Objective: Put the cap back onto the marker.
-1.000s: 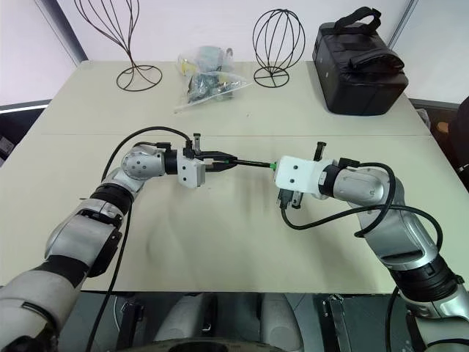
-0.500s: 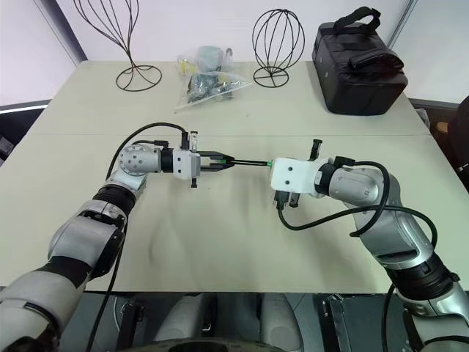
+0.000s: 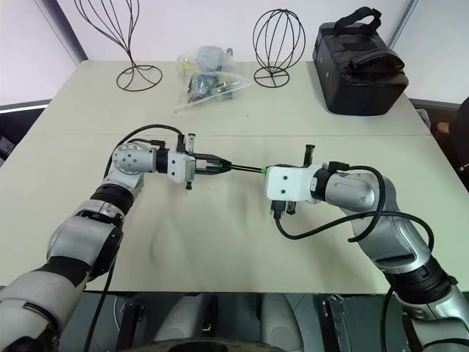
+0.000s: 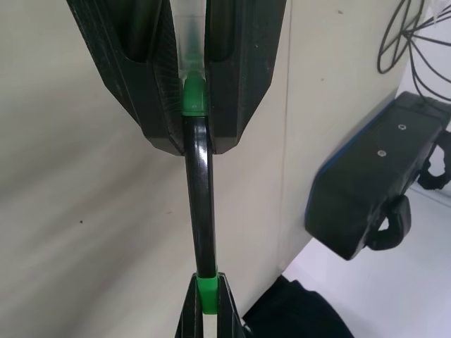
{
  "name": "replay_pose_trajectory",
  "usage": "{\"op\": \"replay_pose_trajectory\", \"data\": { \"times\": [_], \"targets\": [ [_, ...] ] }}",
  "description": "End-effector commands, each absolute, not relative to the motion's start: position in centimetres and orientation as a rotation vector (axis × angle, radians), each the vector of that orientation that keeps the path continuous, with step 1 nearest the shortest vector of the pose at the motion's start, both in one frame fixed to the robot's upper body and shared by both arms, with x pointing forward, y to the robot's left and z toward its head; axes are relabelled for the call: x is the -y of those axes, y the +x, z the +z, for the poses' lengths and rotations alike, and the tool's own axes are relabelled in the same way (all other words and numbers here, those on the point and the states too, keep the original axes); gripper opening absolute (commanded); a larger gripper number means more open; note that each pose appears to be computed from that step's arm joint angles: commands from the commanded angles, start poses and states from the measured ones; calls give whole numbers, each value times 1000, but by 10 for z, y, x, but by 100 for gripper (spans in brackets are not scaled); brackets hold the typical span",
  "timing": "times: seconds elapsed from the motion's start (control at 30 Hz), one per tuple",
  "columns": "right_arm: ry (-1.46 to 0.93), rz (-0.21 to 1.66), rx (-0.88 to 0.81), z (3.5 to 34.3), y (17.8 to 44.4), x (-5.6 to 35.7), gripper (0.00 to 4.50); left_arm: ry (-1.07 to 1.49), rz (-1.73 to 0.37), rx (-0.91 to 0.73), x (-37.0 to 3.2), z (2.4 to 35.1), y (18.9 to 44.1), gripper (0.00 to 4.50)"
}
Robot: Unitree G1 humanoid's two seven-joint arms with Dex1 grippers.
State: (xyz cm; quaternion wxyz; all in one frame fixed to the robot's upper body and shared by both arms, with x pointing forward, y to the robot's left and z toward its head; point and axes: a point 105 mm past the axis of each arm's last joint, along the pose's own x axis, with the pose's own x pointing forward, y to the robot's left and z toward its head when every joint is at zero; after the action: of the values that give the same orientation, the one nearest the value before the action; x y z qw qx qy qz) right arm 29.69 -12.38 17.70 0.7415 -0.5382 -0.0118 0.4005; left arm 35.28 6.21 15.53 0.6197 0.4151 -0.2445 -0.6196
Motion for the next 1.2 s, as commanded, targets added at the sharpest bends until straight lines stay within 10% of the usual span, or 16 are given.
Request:
{"op": "replay_pose_trajectory", "data": {
  "times": [0.03,0.4,0.67,0.97,1.2],
  "targets": [
    [-1193,908,123,189,287,109,4,1003,-1463,695,-40,173,345,0],
    [-1160,876,104,190,289,113,4,978,-1457,690,-40,171,345,0],
    [-1164,863,70,188,289,122,383,977,-1457,685,-44,168,345,0],
    [-1162,856,-30,180,279,142,383,961,-1403,621,-61,166,352,0],
    [-913,738,-60,180,275,159,383,795,-1479,271,-83,128,355,0]
  ]
}}
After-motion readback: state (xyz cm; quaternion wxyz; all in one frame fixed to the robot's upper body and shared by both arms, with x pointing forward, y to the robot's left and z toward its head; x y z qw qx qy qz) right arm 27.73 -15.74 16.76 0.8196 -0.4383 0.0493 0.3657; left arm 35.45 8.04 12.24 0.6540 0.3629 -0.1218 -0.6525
